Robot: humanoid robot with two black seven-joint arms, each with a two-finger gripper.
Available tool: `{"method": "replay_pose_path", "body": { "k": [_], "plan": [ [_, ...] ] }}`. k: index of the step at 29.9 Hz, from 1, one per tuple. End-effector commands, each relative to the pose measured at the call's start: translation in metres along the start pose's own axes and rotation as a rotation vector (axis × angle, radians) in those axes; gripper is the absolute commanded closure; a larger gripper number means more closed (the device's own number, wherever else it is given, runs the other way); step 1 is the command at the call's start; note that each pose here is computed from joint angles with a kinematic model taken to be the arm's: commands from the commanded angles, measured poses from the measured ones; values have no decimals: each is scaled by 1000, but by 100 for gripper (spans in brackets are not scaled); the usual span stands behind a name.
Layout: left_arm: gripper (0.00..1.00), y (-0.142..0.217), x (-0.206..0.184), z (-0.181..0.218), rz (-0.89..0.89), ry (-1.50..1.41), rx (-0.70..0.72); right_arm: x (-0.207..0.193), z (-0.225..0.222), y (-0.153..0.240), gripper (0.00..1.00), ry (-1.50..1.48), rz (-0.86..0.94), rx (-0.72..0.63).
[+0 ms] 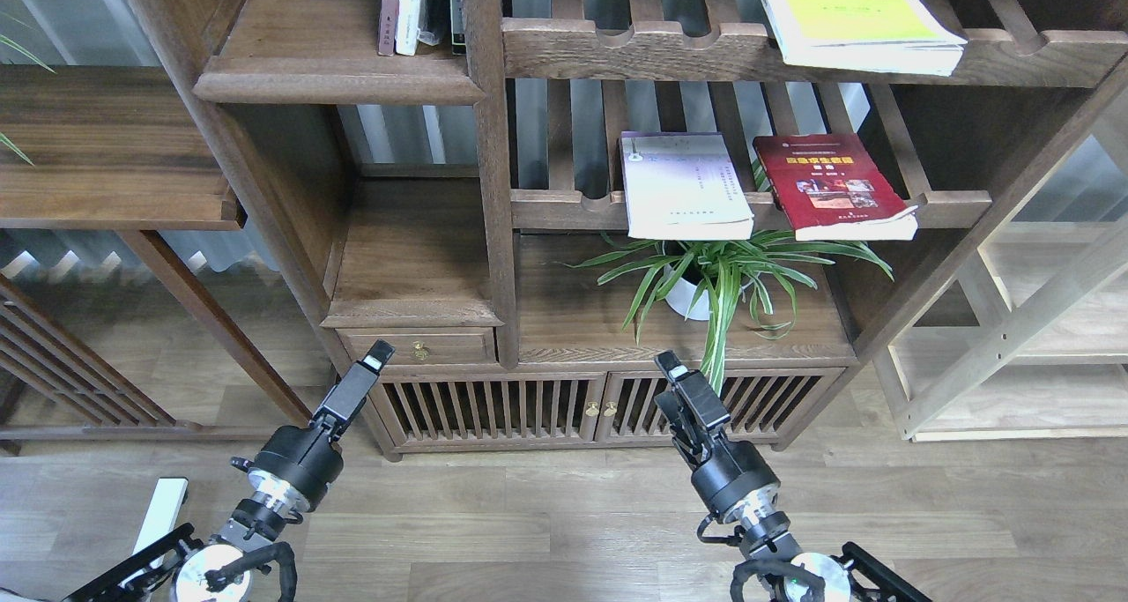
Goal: Organize books on shelf
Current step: 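Reach the right gripper up to the red book on the shelf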
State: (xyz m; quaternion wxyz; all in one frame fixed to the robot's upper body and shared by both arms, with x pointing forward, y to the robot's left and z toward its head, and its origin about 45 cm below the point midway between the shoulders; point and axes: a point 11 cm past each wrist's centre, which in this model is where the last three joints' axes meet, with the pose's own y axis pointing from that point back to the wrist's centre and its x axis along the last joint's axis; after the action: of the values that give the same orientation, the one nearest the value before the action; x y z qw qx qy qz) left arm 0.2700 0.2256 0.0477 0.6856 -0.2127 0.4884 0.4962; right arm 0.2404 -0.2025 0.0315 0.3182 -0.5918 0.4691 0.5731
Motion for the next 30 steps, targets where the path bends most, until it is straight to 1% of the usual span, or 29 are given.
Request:
{"method": "replay_pose_path", "body": {
  "k": [1, 4, 11, 16, 21, 30],
  "plan": [
    [1, 2, 6, 1, 17, -4, -2, -5, -13, -4, 0, -3, -14, 43],
    [1, 5, 13, 3, 39, -12, -6, -5, -31, -5, 0, -7, -17, 104],
    [1, 5, 13, 4, 40, -11, -13, -14, -52, -12, 0, -8, -44, 168],
    [1, 5, 14, 5, 43, -5, -17, -27, -61, -25, 0, 2, -79, 184],
    [1, 5, 14, 8, 43, -8, -24, -39, -82, -33, 0, -6, -112, 266],
    [1, 4, 15, 20, 46, -9, -59, -50, -104, -51, 0, 9, -132, 309]
  ]
}}
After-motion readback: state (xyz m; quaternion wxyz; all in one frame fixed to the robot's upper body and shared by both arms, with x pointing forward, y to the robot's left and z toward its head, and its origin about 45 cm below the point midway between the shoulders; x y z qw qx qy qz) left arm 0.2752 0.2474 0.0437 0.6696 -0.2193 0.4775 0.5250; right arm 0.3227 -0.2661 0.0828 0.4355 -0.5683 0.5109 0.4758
